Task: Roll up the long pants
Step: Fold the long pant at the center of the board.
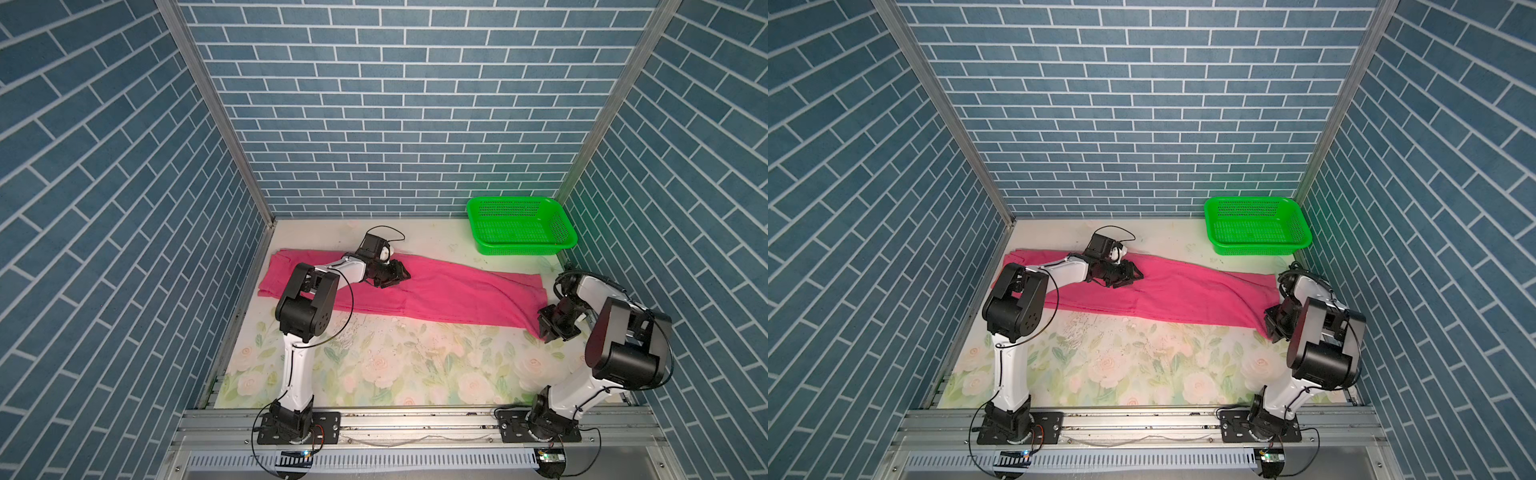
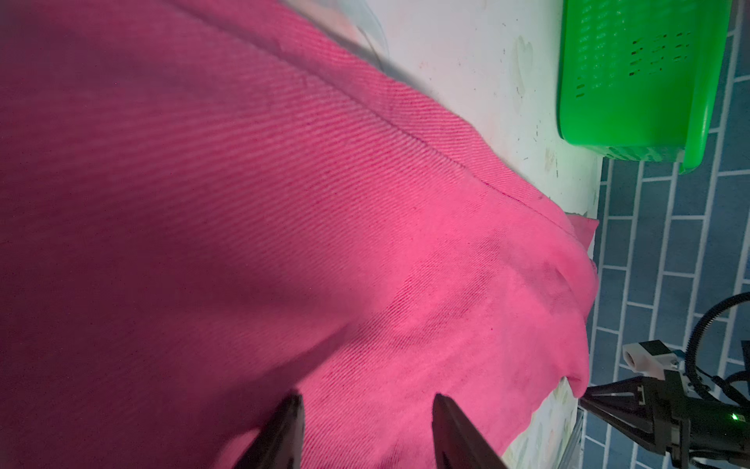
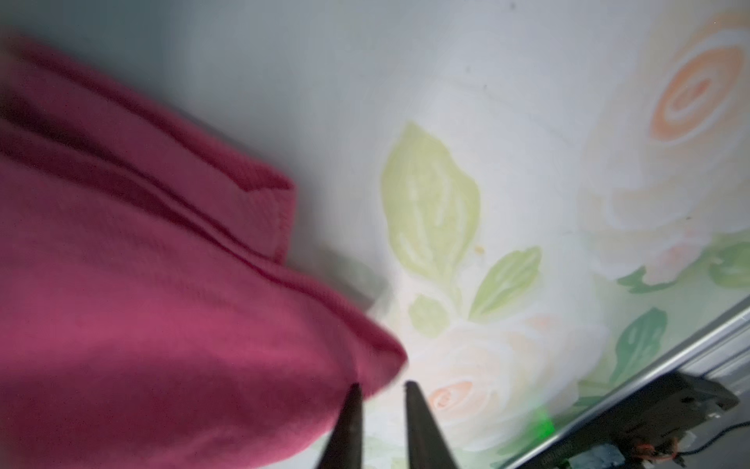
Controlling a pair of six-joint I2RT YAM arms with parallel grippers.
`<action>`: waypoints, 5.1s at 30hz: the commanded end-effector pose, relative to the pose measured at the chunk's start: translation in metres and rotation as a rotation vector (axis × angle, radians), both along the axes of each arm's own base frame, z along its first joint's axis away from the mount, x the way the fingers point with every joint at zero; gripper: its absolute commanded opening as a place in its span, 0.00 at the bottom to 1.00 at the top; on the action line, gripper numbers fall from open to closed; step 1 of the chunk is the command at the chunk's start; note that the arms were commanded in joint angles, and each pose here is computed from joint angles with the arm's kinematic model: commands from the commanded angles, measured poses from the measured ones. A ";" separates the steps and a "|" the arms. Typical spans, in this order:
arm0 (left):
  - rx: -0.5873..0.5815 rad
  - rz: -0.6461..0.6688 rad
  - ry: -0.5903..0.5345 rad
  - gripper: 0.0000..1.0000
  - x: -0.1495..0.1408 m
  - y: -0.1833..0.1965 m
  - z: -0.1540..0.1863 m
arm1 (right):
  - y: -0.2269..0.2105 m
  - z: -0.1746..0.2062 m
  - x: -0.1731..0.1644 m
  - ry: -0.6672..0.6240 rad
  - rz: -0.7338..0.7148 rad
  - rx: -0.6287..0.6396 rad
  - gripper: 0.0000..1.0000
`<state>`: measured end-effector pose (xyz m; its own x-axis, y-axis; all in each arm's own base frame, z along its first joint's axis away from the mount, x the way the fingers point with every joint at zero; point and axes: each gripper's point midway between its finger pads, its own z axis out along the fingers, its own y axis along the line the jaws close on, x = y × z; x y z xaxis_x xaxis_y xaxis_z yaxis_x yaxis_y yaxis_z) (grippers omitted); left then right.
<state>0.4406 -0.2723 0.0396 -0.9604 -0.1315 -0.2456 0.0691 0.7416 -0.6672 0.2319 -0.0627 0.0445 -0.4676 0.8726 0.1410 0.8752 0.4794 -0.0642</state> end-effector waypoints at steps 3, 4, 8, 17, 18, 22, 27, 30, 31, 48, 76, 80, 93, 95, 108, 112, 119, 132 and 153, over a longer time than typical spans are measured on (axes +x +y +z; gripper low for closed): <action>0.076 0.039 0.069 0.55 -0.003 0.020 -0.034 | -0.004 0.035 0.025 -0.053 0.003 0.004 0.45; 0.077 0.039 0.069 0.55 -0.002 0.020 -0.035 | -0.005 0.042 0.033 -0.071 0.001 0.008 0.45; 0.079 0.038 0.069 0.55 -0.004 0.021 -0.034 | -0.018 0.082 0.076 -0.195 -0.012 -0.028 0.45; 0.073 0.046 0.077 0.55 -0.004 0.026 -0.035 | -0.036 0.058 0.188 -0.271 0.017 0.072 0.36; 0.071 0.049 0.076 0.55 -0.004 0.027 -0.034 | -0.037 0.052 0.192 -0.267 0.011 0.079 0.35; 0.075 0.056 0.070 0.55 -0.004 0.032 -0.031 | -0.034 0.025 0.194 -0.237 -0.026 0.105 0.35; 0.088 0.052 0.072 0.55 -0.008 0.038 -0.032 | -0.027 0.006 0.187 -0.217 -0.071 0.136 0.34; 0.090 0.054 0.074 0.55 -0.009 0.041 -0.033 | -0.027 0.006 0.181 -0.206 -0.071 0.119 0.33; 0.091 0.055 0.075 0.55 -0.009 0.041 -0.034 | -0.028 0.006 0.179 -0.203 -0.070 0.113 0.33; 0.096 0.055 0.087 0.55 -0.013 0.048 -0.037 | -0.036 -0.013 0.183 -0.194 -0.089 0.063 0.14; 0.101 0.062 0.088 0.55 -0.012 0.051 -0.037 | -0.036 -0.016 0.198 -0.205 -0.071 0.052 0.28; 0.102 0.063 0.092 0.55 -0.012 0.051 -0.038 | -0.037 -0.019 0.204 -0.207 -0.079 0.056 0.26; 0.104 0.066 0.095 0.55 -0.010 0.051 -0.039 | -0.024 -0.041 0.185 -0.097 -0.079 0.099 0.26; 0.105 0.064 0.094 0.55 -0.009 0.051 -0.039 | -0.021 -0.044 0.182 -0.083 -0.076 0.110 0.26; 0.109 0.064 0.089 0.55 -0.009 0.052 -0.038 | -0.021 -0.041 0.169 -0.027 -0.024 0.088 0.00; 0.108 0.064 0.086 0.55 -0.008 0.051 -0.037 | -0.023 -0.033 0.170 -0.043 -0.010 0.077 0.00; 0.105 0.064 0.083 0.55 -0.010 0.051 -0.036 | -0.019 -0.016 0.168 -0.066 0.000 0.089 0.28; 0.101 0.062 0.081 0.55 -0.009 0.050 -0.035 | -0.018 0.021 0.158 -0.132 -0.027 0.056 0.29; 0.101 0.057 0.080 0.55 -0.008 0.050 -0.034 | -0.020 0.015 0.170 -0.157 -0.032 0.052 0.28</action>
<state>0.4453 -0.2509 0.0392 -0.9552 -0.1440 -0.2584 0.0731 0.7315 -0.6779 0.4004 -0.0834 0.0707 -0.4897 0.8661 0.1002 0.8696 0.4770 0.1274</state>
